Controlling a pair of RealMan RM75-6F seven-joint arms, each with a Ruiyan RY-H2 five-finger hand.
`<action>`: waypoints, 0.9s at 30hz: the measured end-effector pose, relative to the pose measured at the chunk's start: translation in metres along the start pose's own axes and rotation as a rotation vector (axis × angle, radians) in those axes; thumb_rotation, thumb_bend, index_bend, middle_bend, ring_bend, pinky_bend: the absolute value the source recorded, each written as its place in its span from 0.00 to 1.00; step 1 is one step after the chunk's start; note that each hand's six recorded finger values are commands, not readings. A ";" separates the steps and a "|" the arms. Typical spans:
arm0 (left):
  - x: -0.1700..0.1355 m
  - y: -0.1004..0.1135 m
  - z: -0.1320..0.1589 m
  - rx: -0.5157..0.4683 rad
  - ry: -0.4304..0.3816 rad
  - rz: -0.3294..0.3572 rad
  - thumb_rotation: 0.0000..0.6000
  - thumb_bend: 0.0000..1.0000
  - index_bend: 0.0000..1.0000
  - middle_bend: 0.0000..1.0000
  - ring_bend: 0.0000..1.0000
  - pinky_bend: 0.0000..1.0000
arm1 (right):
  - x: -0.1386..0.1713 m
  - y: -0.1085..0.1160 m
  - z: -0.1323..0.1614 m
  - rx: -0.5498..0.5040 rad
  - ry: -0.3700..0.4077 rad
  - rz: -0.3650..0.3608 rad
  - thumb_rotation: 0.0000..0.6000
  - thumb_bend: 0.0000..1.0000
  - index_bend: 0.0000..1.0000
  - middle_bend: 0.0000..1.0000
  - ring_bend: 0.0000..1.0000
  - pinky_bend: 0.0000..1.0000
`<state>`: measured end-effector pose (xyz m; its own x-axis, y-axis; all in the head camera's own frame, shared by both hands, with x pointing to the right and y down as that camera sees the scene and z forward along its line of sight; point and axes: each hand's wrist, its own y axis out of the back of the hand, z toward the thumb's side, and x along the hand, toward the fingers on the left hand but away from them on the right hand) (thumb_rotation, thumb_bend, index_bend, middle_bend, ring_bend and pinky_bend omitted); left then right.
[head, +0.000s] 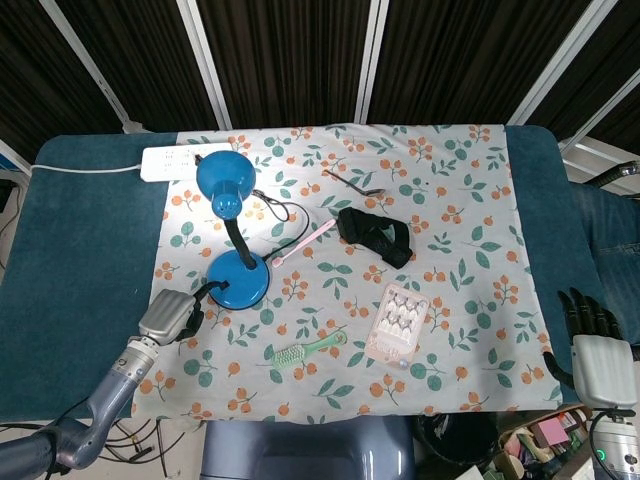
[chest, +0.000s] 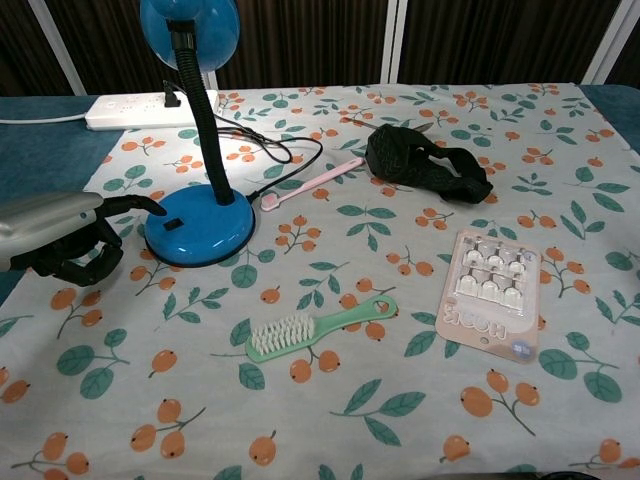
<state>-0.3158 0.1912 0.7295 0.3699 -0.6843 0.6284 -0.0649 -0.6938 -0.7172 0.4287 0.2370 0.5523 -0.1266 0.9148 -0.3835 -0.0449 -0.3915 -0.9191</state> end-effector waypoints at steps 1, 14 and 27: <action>0.000 -0.001 -0.001 0.002 0.002 -0.004 1.00 0.61 0.15 0.77 0.89 0.97 | 0.000 0.000 0.000 -0.001 -0.001 0.002 1.00 0.18 0.00 0.04 0.06 0.13; 0.004 -0.002 -0.001 0.016 0.005 -0.010 1.00 0.61 0.15 0.77 0.89 0.97 | 0.000 0.000 0.000 -0.002 -0.001 0.001 1.00 0.18 0.00 0.04 0.06 0.13; 0.007 -0.003 0.003 0.042 -0.009 -0.022 1.00 0.61 0.15 0.77 0.89 0.97 | 0.000 0.000 0.000 -0.003 -0.002 0.003 1.00 0.18 0.00 0.04 0.06 0.13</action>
<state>-0.3097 0.1891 0.7355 0.3789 -0.6669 0.6416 -0.0180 -0.6985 -0.7154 0.4288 0.2370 0.5521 -0.1282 0.9137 -0.3858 -0.0420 -0.3936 -0.9183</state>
